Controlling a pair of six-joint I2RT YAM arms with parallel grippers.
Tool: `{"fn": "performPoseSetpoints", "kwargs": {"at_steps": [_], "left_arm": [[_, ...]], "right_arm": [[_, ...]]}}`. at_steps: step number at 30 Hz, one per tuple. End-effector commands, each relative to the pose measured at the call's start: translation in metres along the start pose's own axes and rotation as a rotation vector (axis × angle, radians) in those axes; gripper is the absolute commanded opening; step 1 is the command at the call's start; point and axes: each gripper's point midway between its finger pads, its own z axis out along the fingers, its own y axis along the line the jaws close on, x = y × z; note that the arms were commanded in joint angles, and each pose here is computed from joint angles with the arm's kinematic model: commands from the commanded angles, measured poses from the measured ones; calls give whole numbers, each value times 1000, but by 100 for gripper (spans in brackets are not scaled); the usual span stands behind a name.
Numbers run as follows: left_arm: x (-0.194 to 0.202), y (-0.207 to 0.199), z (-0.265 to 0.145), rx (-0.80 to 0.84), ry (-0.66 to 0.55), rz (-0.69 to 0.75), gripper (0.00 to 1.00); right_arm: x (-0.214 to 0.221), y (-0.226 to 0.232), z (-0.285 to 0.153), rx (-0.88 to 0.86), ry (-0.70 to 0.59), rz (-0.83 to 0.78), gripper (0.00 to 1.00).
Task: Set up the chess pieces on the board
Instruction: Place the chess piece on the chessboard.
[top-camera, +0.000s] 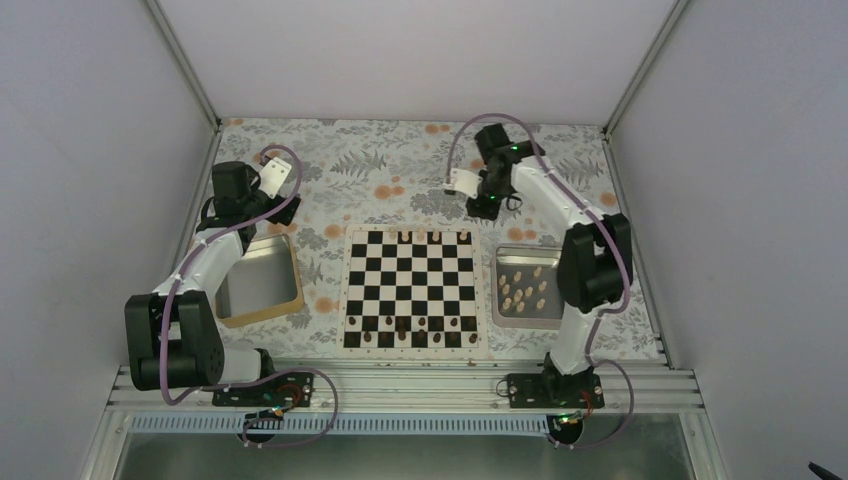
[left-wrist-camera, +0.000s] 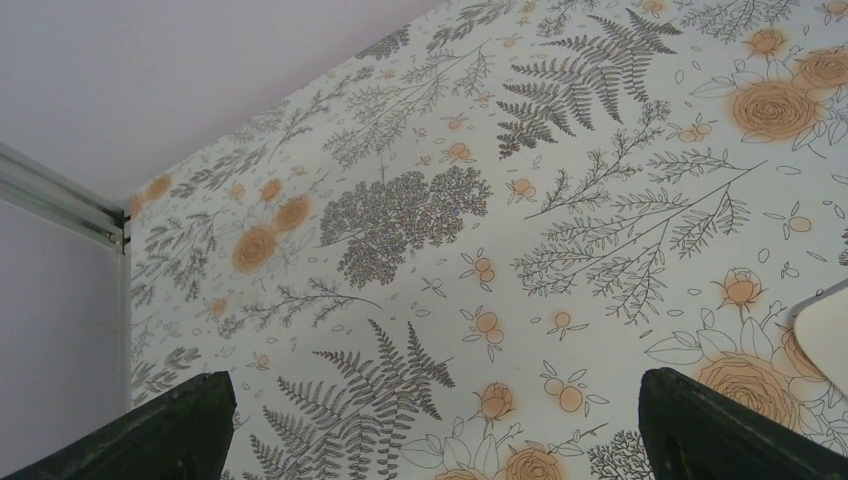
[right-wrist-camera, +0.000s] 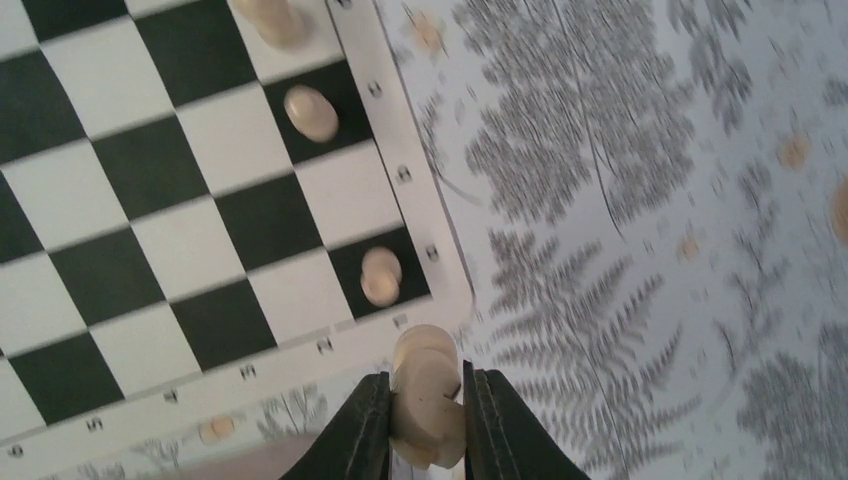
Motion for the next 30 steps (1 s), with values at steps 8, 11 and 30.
{"fn": "performPoseSetpoints", "kwargs": {"at_steps": [8,11,30], "left_arm": [[-12,6,-2,-6,-38,7,100],[-11,5,-1,0,-36,7,100],[-7,3,4,13,-25,4,100]], "right_arm": [[-46,28,43,-86,33,-83,16],[-44,33,52,-106,43,-83,16],[-28,43,89,-153,88,-93,17]]}}
